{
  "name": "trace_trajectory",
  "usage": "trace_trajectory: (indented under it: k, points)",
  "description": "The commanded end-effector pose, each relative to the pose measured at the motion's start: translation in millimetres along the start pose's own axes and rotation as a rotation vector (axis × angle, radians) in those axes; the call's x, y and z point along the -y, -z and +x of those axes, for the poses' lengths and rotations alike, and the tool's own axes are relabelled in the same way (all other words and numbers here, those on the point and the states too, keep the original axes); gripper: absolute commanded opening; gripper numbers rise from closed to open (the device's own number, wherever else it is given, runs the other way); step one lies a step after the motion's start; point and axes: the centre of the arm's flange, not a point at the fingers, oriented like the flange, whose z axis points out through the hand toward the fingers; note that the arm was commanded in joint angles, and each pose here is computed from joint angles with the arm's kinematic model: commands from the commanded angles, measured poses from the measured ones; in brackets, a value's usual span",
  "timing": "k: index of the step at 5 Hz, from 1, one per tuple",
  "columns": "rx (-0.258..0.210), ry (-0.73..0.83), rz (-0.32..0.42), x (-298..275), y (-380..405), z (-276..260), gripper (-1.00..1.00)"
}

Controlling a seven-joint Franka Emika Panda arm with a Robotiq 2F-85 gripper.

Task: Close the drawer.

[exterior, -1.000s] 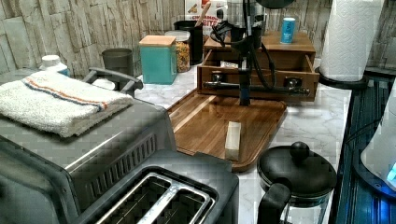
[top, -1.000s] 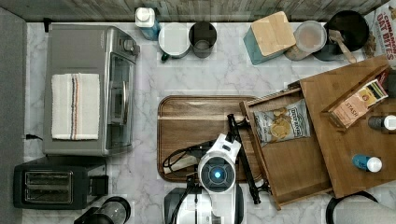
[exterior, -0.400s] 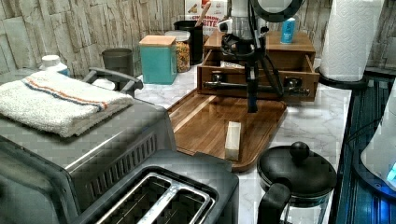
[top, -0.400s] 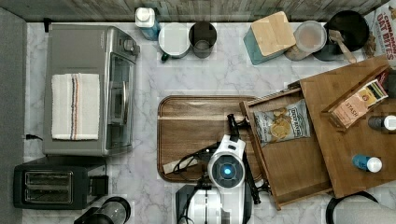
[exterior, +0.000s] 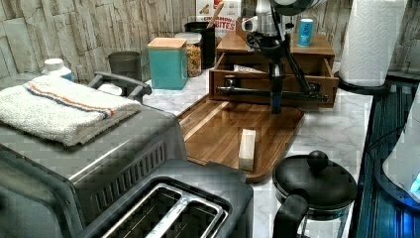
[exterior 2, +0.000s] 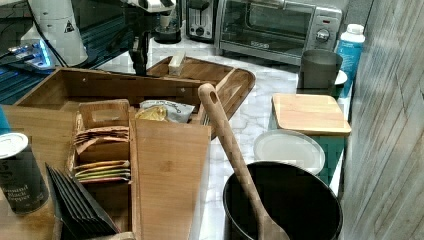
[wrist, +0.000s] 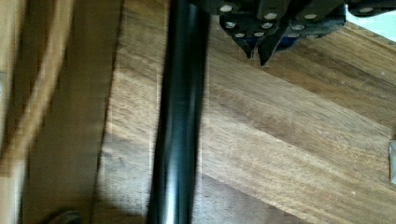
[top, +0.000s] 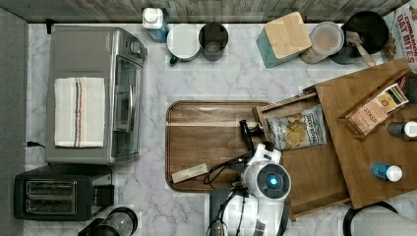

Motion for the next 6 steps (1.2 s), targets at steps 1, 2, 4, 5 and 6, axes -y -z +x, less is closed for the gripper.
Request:
trace_trajectory:
  k: [1, 2, 4, 5, 6]
  points:
    - [-0.133, 0.114, -0.100, -106, 64, 34, -1.00]
    - [-0.171, 0.073, -0.152, -133, 86, 30, -1.00]
    - [-0.195, 0.064, -0.259, -193, 144, 25, -1.00]
    - [-0.212, 0.111, -0.289, -234, 144, 20, -1.00]
    - [-0.225, 0.174, -0.358, -273, 153, 8, -1.00]
